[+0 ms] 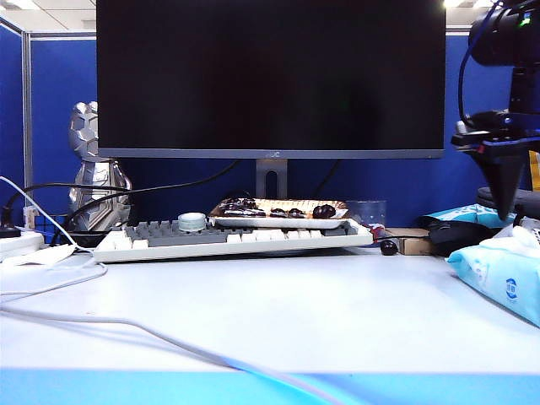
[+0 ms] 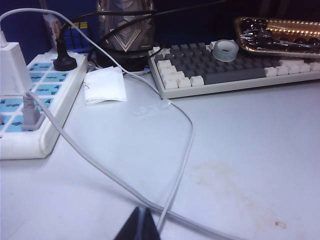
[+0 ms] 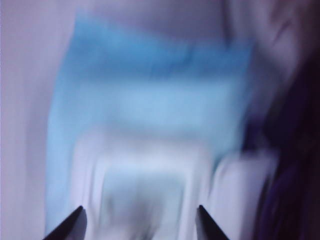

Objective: Pull out a wet wipe from the sky blue wet wipes packet and place it on the table.

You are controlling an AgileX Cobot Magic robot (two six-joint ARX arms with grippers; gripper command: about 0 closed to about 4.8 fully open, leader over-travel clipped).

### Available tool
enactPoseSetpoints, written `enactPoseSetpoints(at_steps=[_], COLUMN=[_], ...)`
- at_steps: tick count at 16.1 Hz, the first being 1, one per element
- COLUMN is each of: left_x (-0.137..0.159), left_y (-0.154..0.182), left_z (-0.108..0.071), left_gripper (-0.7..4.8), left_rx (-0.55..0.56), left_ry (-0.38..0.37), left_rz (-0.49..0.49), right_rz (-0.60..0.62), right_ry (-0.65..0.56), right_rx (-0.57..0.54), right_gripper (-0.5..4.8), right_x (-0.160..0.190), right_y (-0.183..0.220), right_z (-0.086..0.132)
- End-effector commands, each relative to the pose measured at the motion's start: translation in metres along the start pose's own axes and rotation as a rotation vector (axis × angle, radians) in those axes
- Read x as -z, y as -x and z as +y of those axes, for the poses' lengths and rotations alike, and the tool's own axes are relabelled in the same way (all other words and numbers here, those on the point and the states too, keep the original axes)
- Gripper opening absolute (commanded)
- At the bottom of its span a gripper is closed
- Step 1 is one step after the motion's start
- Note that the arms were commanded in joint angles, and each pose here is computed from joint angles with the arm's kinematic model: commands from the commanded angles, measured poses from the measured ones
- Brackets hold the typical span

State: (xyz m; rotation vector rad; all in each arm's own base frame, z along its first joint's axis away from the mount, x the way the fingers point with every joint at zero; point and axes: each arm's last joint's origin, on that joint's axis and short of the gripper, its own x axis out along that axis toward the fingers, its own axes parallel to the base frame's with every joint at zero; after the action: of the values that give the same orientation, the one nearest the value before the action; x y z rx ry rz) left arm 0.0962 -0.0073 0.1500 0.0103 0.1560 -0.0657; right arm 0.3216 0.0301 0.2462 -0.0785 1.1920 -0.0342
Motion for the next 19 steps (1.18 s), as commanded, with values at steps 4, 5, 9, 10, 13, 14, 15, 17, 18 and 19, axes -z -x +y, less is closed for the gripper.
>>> enactPoseSetpoints(at_steps=[4,5,9,10,13,14,15,17,18,19], left_x=[0.001,0.001,0.001,0.001,0.001,0.001,0.001,0.001,0.001,0.001], left_y=[0.0,0.0,0.0,0.0,0.0,0.0,0.0,0.0,0.0,0.0], left_z=[0.0,0.0,0.0,0.0,0.0,0.0,0.0,0.0,0.0,0.0], left_gripper=[-0.03,-0.03,-0.03,-0.03,-0.03,-0.03,-0.03,-0.03,-0.03,-0.03], left_rx=[0.0,0.0,0.0,0.0,0.0,0.0,0.0,0.0,0.0,0.0], left_ry=[0.003,0.003,0.003,0.003,0.003,0.003,0.003,0.003,0.003,0.003], left_rz=[0.01,0.01,0.01,0.01,0.01,0.01,0.01,0.01,0.01,0.01], right_rz=[-0.04,0.001,0.113,0.128,0.179,0.181,0.176,0.154,0.153,0.153], right_ry=[0.052,0.056,0.077,0.08,0.086,0.084,0.085,0.088,0.088,0.088], right_rx=[-0.031,-0.058,-0.091,-0.088,-0.079,-0.071,-0.046,0.008,0.008,0.009], right_gripper=[2.92,2.92,2.92,2.91,2.67,2.38,2.36,2.01,2.01,1.86], right_x=[-0.01,-0.007,0.002,0.004,0.009,0.009,0.009,0.007,0.007,0.007], right_y=[-0.015,-0.02,-0.024,-0.023,-0.021,-0.021,-0.021,-0.022,-0.022,-0.022], right_z=[0.003,0.005,0.01,0.01,0.01,0.01,0.009,0.008,0.008,0.008])
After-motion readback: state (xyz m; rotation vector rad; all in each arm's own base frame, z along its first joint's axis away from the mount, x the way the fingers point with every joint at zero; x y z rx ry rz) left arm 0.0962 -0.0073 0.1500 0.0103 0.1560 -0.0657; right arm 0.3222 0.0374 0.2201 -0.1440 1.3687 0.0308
